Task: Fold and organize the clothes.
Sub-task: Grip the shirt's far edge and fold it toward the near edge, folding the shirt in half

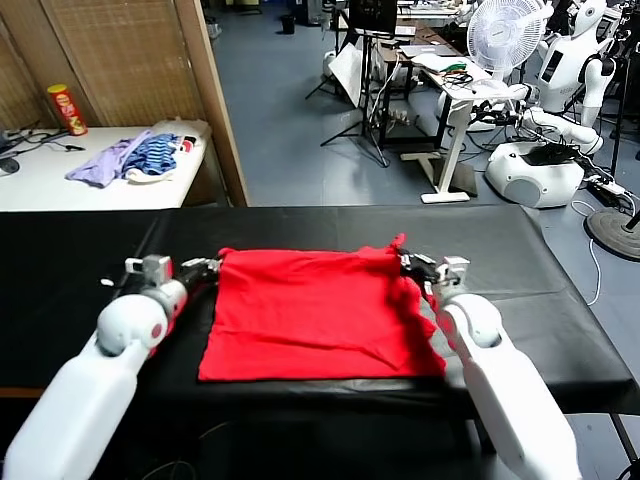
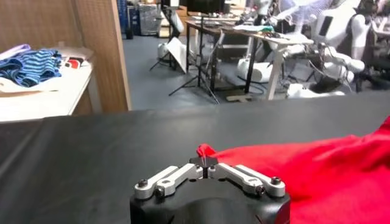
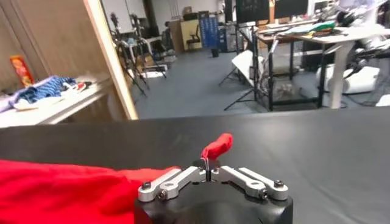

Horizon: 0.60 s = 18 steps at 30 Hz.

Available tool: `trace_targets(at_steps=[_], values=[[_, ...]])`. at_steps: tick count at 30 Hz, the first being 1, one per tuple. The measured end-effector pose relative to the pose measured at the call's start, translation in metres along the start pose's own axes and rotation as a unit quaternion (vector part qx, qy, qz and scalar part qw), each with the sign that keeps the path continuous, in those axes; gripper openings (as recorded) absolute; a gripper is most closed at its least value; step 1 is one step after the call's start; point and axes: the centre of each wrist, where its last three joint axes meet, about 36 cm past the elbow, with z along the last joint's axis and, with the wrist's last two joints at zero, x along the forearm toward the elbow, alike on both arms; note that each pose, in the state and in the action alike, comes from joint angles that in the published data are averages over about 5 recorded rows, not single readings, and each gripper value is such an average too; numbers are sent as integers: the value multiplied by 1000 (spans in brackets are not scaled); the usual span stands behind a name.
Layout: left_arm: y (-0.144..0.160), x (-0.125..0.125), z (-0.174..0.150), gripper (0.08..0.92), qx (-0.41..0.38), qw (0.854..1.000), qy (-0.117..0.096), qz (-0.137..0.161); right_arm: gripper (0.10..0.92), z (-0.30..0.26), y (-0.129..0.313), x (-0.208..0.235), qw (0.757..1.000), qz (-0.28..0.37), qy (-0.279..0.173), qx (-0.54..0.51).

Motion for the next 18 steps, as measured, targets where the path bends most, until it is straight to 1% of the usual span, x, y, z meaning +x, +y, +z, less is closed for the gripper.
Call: trace_targets(at_steps=[5, 9, 14, 17, 18], values=[[-10, 24, 7, 128, -27, 1000, 7, -1, 123, 2, 8, 38, 999, 7, 35, 11], [-19, 39, 14, 128, -48, 999, 16, 2, 123, 4, 14, 58, 998, 14, 61, 23], [-27, 53, 28, 128, -67, 997, 35, 0, 123, 11, 16, 70, 997, 13, 77, 24], [-30, 60, 37, 128, -69, 996, 49, 0, 124, 13, 16, 76, 996, 9, 82, 22], [-31, 62, 39, 128, -69, 996, 54, 1, 135, 14, 16, 78, 996, 7, 83, 22]])
